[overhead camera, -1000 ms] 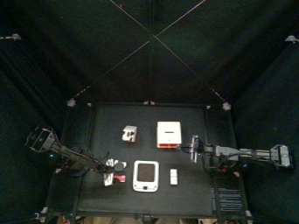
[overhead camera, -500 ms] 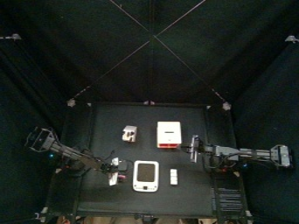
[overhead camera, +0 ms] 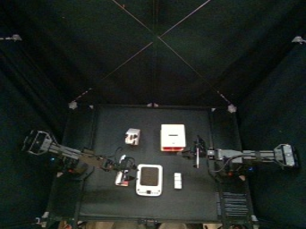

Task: Grab sushi roll

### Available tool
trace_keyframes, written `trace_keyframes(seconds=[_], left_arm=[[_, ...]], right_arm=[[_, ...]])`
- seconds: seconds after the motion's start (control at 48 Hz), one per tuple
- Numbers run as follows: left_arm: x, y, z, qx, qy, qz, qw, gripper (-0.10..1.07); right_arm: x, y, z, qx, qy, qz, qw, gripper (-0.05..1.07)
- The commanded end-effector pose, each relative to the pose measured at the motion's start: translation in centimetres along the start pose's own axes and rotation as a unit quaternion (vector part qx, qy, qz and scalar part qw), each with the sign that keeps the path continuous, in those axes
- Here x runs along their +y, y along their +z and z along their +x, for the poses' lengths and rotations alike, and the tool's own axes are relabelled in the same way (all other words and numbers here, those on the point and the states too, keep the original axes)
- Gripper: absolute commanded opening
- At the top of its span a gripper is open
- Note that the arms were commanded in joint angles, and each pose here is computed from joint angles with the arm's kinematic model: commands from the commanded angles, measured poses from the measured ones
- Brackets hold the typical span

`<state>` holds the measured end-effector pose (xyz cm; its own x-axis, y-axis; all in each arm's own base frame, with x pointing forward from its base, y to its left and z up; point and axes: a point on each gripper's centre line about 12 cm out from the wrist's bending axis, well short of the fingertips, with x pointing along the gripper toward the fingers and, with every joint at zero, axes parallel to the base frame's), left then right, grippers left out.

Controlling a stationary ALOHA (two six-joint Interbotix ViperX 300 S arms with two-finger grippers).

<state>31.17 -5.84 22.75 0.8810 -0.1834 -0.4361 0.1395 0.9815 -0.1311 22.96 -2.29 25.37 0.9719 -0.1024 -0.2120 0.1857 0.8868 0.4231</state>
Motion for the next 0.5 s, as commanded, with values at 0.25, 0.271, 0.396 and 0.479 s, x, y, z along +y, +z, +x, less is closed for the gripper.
trace_keyframes(seconds=[0.25,0.271,0.396,0.479], left_arm=[[0.5,0.5,-1.8,-0.064,-0.019,0.063,0.9958,0.86],[0.5,0.4,-2.0,-0.064,-0.018,0.069,0.9954,0.86],[0.8,1.1,-3.5,-0.07,-0.006,0.103,0.9922,0.86],[1.1,1.4,-4.7,-0.083,0.004,0.111,0.9904,0.86]], right_arm=[[2.8,3.7,0.0,0.101,-0.04,0.249,0.9623,0.03],[2.8,3.8,0.1,0.104,-0.044,0.266,0.9574,0.04],[2.6,3.6,0.5,0.107,-0.058,0.311,0.9425,0.05],[2.3,3.0,0.9,0.112,-0.071,0.329,0.935,0.05]])
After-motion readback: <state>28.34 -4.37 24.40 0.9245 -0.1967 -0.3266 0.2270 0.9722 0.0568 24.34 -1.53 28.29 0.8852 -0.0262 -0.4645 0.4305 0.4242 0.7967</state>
